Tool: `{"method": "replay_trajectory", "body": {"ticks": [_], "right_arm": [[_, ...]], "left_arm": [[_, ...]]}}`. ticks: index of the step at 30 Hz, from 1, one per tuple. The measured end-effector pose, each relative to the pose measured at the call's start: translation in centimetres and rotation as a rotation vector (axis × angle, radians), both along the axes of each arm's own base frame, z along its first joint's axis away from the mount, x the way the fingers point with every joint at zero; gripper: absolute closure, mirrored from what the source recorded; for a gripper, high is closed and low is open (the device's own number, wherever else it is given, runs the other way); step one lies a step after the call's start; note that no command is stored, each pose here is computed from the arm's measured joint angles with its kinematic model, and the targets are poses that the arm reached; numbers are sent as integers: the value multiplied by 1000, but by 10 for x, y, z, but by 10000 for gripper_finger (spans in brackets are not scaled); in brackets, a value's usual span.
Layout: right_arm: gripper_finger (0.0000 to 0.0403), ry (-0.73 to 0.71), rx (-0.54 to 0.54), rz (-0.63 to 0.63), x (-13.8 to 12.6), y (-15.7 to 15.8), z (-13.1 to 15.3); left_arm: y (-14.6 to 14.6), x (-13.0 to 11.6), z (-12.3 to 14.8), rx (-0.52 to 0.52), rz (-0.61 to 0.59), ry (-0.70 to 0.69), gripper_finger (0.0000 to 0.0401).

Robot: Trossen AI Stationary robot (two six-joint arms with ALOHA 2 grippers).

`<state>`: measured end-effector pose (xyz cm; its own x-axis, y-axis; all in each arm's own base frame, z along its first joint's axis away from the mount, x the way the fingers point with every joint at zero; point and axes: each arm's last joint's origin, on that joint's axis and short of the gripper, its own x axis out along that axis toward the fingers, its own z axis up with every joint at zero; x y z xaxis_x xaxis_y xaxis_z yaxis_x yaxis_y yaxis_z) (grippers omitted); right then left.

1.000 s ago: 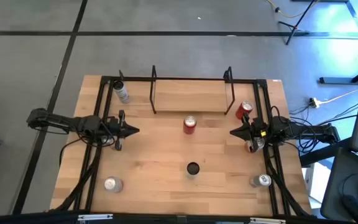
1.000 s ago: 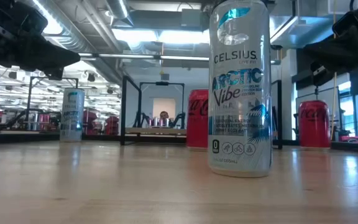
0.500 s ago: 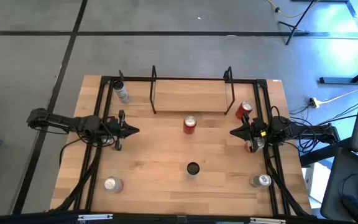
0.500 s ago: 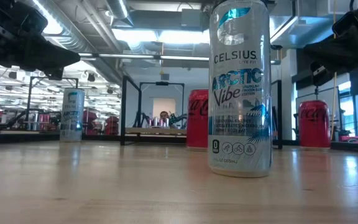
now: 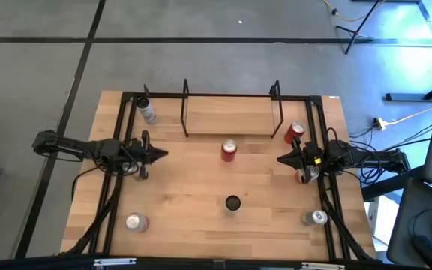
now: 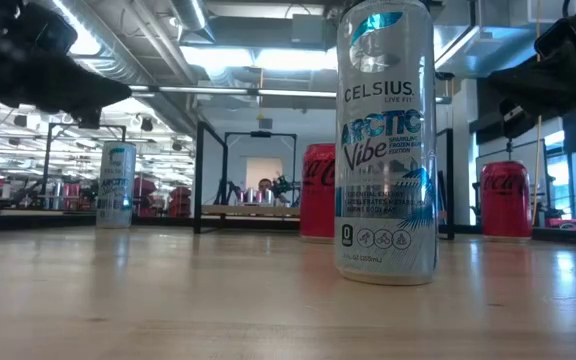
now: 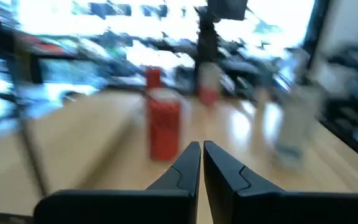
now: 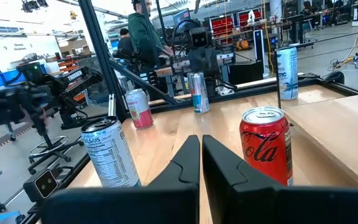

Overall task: Place canned beverage on shelf
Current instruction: Put the top white soda can on the shelf

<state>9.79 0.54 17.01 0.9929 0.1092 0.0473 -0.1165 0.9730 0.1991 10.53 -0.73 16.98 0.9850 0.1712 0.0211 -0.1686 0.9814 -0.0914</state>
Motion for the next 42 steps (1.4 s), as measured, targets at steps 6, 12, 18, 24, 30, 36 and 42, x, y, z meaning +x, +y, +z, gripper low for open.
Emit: {"method": "replay_trajectory", "body": {"ticks": [6, 12, 18, 24, 30, 36, 42], "right_arm": [[395, -98, 51, -203, -1, -6, 10], [395, -259, 126, -310, -5, -10, 24], [395, -325, 249, -647, -11, -19, 31], [395, -322, 169, -867, -19, -24, 53], [395, -272, 134, -951, -17, -25, 83], [395, -118, 53, -954, -8, -25, 116], [395, 17, -28, -977, -4, -26, 147]], "left_arm": [[4, -10, 40, -208, 50, -456, 388], [9, -27, 65, -257, 140, -741, 388], [20, -33, 99, -284, 481, -721, 388], [29, -11, 148, -60, 746, -432, 388], [44, 25, 175, 49, 939, -108, 388], [68, 47, 190, -20, 1002, 91, 388], [97, 39, 210, -261, 1054, 290, 388]]}}
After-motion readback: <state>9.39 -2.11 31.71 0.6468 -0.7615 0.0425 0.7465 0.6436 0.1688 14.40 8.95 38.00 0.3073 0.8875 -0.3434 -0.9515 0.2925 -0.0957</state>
